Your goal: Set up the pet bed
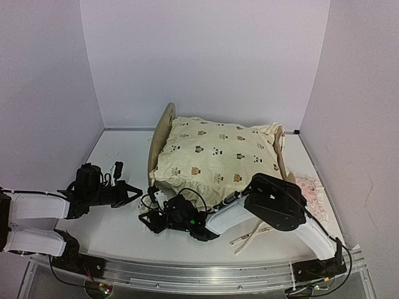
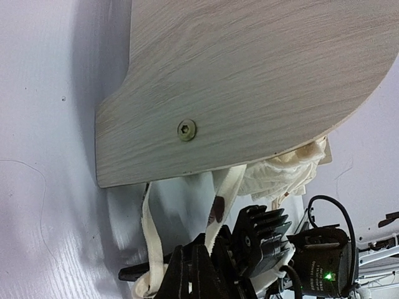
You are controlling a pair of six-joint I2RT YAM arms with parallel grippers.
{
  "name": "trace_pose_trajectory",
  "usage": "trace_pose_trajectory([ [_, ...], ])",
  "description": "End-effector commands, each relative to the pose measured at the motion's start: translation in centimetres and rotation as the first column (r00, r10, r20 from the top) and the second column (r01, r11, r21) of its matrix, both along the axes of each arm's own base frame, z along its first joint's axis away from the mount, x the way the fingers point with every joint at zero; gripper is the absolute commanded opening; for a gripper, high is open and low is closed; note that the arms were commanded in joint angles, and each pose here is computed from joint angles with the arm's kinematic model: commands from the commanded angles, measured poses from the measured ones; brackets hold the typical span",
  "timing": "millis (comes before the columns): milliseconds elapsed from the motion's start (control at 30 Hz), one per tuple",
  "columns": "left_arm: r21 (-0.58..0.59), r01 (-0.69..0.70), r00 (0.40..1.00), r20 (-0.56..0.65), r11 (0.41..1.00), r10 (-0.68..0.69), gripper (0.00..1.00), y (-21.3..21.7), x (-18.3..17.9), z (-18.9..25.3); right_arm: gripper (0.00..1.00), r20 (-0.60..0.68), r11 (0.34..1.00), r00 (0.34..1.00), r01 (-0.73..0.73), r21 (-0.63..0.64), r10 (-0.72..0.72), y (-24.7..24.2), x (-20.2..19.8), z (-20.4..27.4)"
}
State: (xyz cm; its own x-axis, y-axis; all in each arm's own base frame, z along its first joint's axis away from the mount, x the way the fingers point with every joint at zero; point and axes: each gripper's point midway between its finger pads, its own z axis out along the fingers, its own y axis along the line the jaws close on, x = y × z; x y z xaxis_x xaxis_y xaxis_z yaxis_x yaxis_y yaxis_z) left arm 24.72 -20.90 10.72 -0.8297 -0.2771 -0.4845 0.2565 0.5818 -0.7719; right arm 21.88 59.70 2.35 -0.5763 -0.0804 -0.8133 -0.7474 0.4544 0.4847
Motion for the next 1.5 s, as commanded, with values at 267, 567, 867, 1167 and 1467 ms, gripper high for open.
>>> trace_pose_trajectory([
  [267,0.029,-0.086,0.993,0.084,0.996,0.083,0.0,0.3,3.0,4.5,0.0,-0.017,0.993,0.998,0.057,-0.1,-0.059,-4.5,-0.8,-2.4],
  [567,0.073,-0.14,0.978,0.168,0.987,0.126,0.0,0.1,6.5,8.7,0.0,0.08,0.976,0.989,0.134,-0.174,-0.121,-9.3,-0.5,-1.5],
  [867,0.168,-0.272,0.949,0.208,0.948,0.235,0.0,2.5,10.4,11.4,0.0,0.009,0.932,0.96,0.273,-0.237,-0.279,-17.0,2.1,-2.9],
  [1167,0.216,-0.481,0.869,0.244,0.85,0.43,0.0,9.1,12.1,12.8,0.0,-0.058,0.943,0.964,0.238,-0.232,-0.258,-17.4,3.0,-3.4],
  [1467,0.224,-0.568,0.82,0.237,0.792,0.521,0.0,11.5,10.9,12.3,0.0,-0.079,0.961,0.974,0.194,-0.196,-0.213,-15.8,3.2,-2.2],
])
